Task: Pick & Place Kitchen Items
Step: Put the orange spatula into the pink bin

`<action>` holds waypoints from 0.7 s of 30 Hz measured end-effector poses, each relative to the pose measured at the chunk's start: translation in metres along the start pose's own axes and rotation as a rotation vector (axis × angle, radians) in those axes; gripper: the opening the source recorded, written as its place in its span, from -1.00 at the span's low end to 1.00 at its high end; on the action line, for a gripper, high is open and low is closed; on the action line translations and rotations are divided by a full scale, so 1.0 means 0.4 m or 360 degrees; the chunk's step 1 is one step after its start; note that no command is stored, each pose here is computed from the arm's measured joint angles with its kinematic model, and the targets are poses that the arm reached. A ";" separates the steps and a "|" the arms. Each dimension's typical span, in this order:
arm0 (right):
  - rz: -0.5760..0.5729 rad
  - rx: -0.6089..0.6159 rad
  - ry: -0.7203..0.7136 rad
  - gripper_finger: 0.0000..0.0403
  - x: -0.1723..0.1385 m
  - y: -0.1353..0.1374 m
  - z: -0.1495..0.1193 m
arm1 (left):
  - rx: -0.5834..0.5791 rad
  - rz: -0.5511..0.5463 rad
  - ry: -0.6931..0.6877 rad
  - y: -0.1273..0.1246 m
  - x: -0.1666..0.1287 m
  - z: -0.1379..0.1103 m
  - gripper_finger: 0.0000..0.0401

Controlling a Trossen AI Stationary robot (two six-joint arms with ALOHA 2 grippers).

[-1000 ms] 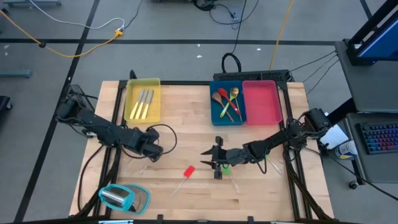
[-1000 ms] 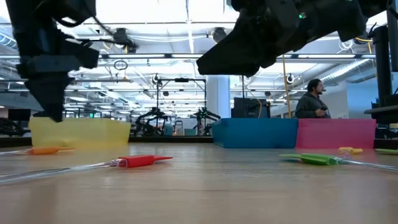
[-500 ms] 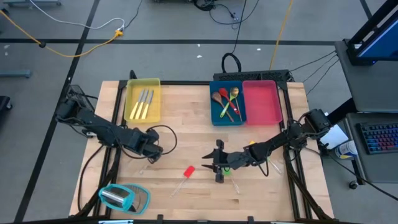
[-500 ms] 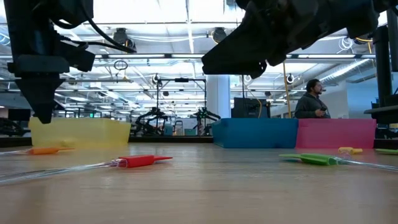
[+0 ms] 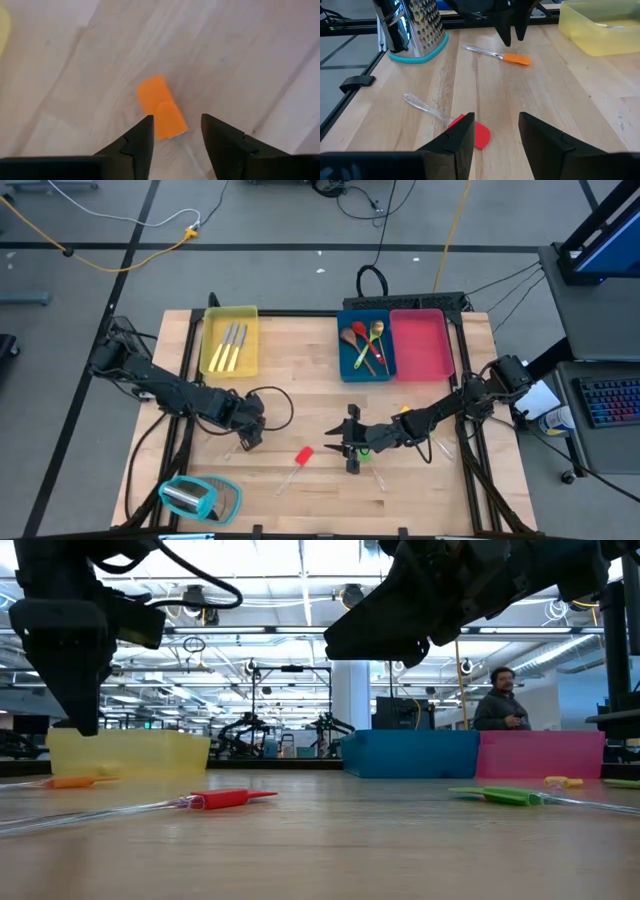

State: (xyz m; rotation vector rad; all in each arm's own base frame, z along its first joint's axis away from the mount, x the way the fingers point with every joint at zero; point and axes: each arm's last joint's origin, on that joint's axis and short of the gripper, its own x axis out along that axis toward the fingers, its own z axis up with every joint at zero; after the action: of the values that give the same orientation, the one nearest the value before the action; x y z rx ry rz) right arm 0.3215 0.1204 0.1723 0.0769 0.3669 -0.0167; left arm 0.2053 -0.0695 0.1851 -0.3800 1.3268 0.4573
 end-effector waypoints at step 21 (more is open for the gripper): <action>-0.0001 0.0039 0.0000 -0.28 0.000 0.000 0.000 | -0.0229 0.0076 0.0000 0.042 0.088 -0.049 0.23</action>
State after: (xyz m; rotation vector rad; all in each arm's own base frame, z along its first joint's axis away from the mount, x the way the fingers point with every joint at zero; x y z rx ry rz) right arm 0.3215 0.1203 0.1722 0.1012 0.3670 -0.0216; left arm 0.1864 -0.0618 0.1465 -0.4685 1.3087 0.5947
